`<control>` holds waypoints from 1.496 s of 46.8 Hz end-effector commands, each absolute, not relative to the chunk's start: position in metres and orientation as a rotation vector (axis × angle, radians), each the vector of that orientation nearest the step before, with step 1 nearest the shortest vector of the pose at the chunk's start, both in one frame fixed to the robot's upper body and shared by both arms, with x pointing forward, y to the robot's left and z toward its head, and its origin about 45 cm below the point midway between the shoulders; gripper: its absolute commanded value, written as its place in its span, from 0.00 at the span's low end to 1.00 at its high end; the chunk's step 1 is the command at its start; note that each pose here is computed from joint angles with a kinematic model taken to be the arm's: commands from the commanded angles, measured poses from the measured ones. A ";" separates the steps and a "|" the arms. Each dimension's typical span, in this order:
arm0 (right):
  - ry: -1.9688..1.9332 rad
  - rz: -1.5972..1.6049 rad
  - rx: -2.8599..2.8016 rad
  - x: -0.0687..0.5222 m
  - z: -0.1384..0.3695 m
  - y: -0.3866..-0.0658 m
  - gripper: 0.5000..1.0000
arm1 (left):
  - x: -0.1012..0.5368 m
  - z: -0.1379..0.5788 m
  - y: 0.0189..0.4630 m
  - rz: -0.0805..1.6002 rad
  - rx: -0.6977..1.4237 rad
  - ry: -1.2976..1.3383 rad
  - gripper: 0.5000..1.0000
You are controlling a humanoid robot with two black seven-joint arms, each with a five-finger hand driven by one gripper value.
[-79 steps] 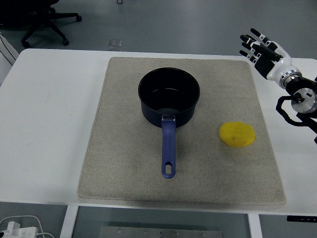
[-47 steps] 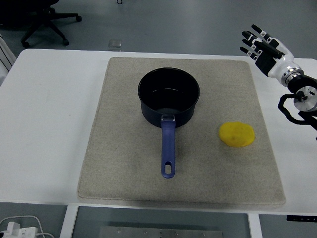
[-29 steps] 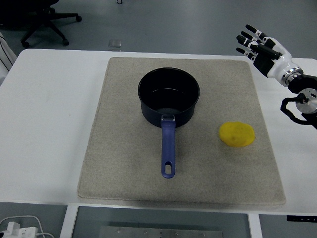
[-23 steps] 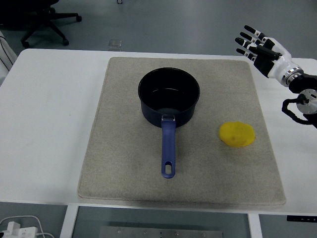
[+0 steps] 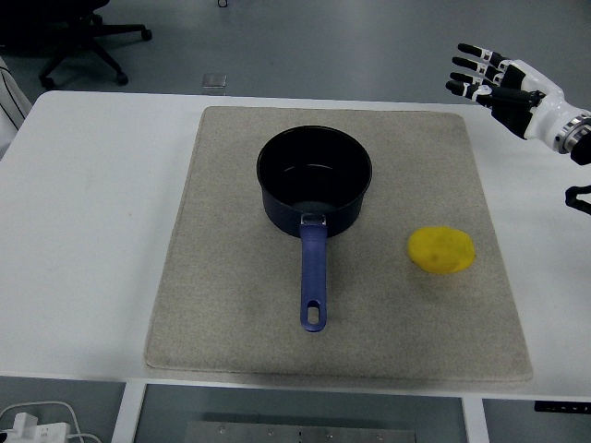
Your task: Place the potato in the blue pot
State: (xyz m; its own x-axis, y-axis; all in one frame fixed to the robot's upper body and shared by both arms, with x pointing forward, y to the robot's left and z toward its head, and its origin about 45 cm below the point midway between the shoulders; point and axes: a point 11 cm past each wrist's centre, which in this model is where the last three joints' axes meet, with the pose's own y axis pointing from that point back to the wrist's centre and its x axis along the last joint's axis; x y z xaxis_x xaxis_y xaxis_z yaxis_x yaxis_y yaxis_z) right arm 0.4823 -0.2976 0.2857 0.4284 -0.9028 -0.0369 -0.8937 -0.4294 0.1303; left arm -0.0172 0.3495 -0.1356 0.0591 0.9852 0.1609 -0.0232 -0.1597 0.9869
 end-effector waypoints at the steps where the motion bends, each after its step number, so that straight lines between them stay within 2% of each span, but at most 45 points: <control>1: -1.563 -0.099 2.573 0.478 0.287 -0.300 0.86 | -0.017 -0.136 0.349 1.289 1.341 1.070 0.99; 19: -1.277 0.104 2.510 0.458 0.287 -0.314 0.86 | -0.017 -0.136 0.349 1.289 1.341 1.070 0.99; 43: -0.872 0.406 2.308 0.427 0.273 -0.312 0.86 | -0.017 -0.136 0.349 1.289 1.341 1.070 0.99; 70: -0.530 0.543 2.183 0.398 0.253 -0.301 0.86 | -0.017 -0.136 0.349 1.289 1.341 1.070 0.99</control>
State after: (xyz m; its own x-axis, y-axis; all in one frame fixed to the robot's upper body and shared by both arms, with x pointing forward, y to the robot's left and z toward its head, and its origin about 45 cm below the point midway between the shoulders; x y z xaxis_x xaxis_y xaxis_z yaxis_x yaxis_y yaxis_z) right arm 0.3994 -0.3014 0.2546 0.8193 -0.2070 0.5347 -0.5405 -0.5902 0.5997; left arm -0.0172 0.3494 -0.1356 0.0591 0.9852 0.1608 -0.0231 -0.1597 0.9869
